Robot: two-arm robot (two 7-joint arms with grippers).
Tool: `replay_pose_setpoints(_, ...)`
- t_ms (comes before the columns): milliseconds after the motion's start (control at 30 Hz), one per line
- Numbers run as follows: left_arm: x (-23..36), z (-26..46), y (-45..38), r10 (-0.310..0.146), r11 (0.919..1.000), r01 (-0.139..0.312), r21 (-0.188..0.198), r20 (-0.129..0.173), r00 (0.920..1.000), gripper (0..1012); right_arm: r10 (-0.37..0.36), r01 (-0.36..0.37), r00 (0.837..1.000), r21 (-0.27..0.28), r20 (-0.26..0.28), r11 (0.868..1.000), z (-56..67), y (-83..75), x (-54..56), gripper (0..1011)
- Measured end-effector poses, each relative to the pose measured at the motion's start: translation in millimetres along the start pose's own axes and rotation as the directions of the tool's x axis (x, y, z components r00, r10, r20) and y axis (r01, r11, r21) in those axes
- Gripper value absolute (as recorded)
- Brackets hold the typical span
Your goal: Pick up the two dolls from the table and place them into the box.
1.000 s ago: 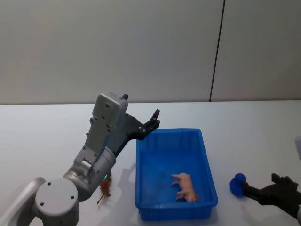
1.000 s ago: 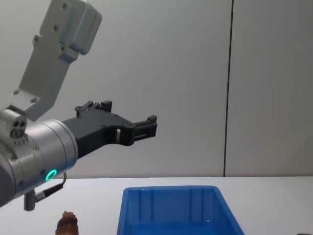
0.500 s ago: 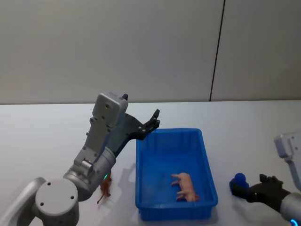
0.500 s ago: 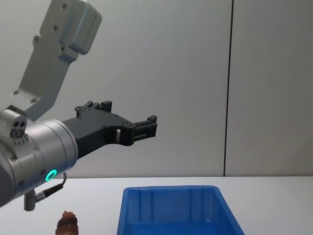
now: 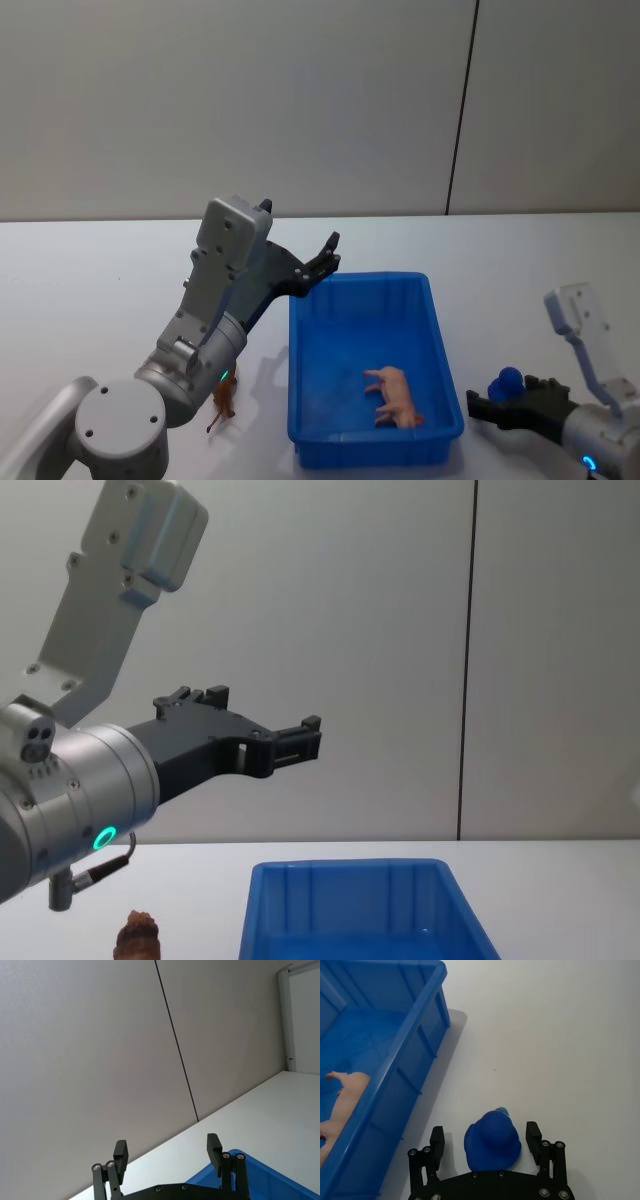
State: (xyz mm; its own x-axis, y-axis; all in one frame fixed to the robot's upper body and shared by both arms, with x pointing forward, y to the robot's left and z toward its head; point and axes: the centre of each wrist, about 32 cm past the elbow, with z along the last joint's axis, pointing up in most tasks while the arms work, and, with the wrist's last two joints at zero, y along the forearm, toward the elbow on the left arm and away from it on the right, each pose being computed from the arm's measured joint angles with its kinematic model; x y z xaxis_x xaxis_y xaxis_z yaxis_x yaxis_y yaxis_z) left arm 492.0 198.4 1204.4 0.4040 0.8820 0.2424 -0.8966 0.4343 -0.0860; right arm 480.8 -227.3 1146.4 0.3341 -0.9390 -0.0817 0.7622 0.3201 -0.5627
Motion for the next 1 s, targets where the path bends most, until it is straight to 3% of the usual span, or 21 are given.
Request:
replay_pose_setpoints(100,0.0,0.0,0.0,0.0,1.0,0.0,0.0,0.0,1.0,1001,0.004,-0.004,1.0,-0.006,0.002,1.0,0.9,6.0,-0.9,1000)
replay_pose_setpoints(400,0.0,0.0,0.0,0.0,1.0,0.0,0.0,0.0,1.0,1001,0.01,-0.01,1.0,-0.013,0.005,1.0,3.6,16.2,-2.4,813)
replay_pose_setpoints(1000,0.0,0.0,0.0,0.0,1.0,0.0,0.0,0.0,1.0,1001,0.018,-0.017,1.0,-0.023,0.007,1.0,4.5,23.7,-4.2,694)
